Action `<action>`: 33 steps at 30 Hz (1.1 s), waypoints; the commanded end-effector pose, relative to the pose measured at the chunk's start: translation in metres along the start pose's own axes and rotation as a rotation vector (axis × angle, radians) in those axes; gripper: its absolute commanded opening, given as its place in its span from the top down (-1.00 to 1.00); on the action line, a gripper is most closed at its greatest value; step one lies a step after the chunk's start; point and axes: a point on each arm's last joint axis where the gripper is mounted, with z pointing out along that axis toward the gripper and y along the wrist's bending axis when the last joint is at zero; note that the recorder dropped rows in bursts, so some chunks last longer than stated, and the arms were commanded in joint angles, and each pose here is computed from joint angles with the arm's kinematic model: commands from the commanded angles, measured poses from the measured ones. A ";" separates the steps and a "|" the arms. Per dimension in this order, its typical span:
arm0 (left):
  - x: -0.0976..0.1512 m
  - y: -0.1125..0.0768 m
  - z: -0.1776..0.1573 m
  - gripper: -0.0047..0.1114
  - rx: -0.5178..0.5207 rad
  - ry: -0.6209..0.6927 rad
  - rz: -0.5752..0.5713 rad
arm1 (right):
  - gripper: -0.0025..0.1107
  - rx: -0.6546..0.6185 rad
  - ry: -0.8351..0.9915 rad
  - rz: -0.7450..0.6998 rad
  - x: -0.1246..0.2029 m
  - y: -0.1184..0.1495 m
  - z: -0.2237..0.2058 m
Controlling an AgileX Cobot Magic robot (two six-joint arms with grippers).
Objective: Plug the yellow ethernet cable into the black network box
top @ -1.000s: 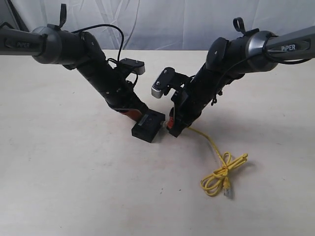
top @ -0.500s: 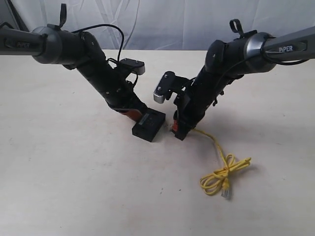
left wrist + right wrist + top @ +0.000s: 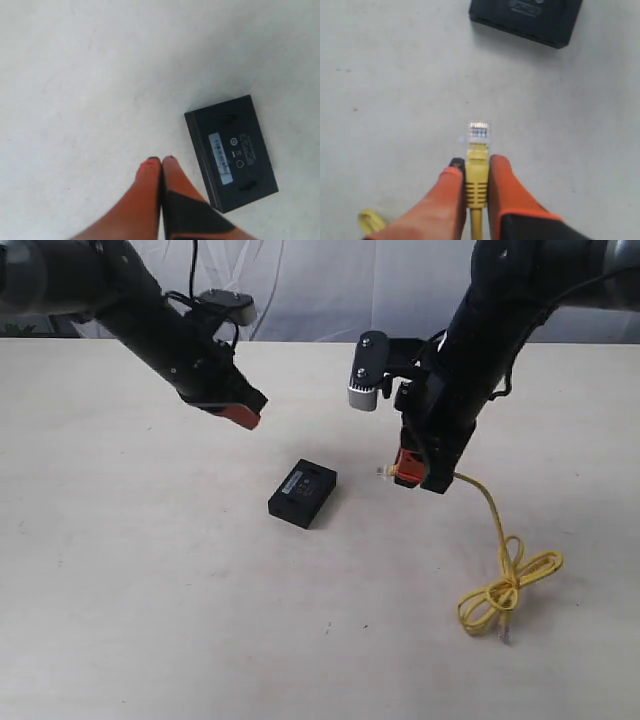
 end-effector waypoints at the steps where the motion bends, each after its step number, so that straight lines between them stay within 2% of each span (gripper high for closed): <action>1: 0.001 -0.014 -0.041 0.92 -0.042 -0.080 0.016 | 0.97 -0.063 -0.062 -0.036 0.001 0.020 -0.037; 4: 0.012 -0.028 -0.060 0.92 -0.049 -0.141 0.038 | 0.97 -0.068 -0.232 -0.039 0.003 0.019 -0.059; 8: 0.026 -0.052 -0.075 0.92 0.044 -0.235 0.068 | 0.97 -0.061 -0.434 0.041 0.013 0.011 -0.079; 13: 0.045 -0.074 -0.085 0.92 0.171 -0.252 0.116 | 0.97 -0.074 -0.452 0.011 0.025 0.016 -0.072; 18: 0.063 -0.087 -0.075 0.92 0.311 -0.238 0.143 | 0.97 -0.116 -0.533 -0.040 0.026 0.025 -0.059; 21: 0.068 -0.095 -0.072 0.92 0.398 -0.318 0.203 | 0.97 -0.126 -0.622 -0.034 0.021 0.026 -0.059; 25: 0.070 -0.099 -0.070 0.91 0.439 -0.423 0.218 | 0.97 -0.130 -0.680 -0.008 0.017 0.026 -0.062; 29: 0.071 -0.099 -0.069 0.67 0.435 -0.458 0.258 | 0.97 -0.135 -0.734 0.018 0.013 0.025 -0.065; 33: 0.072 -0.106 -0.066 0.17 0.431 -0.483 0.391 | 0.97 -0.138 -0.791 0.044 0.009 0.025 -0.068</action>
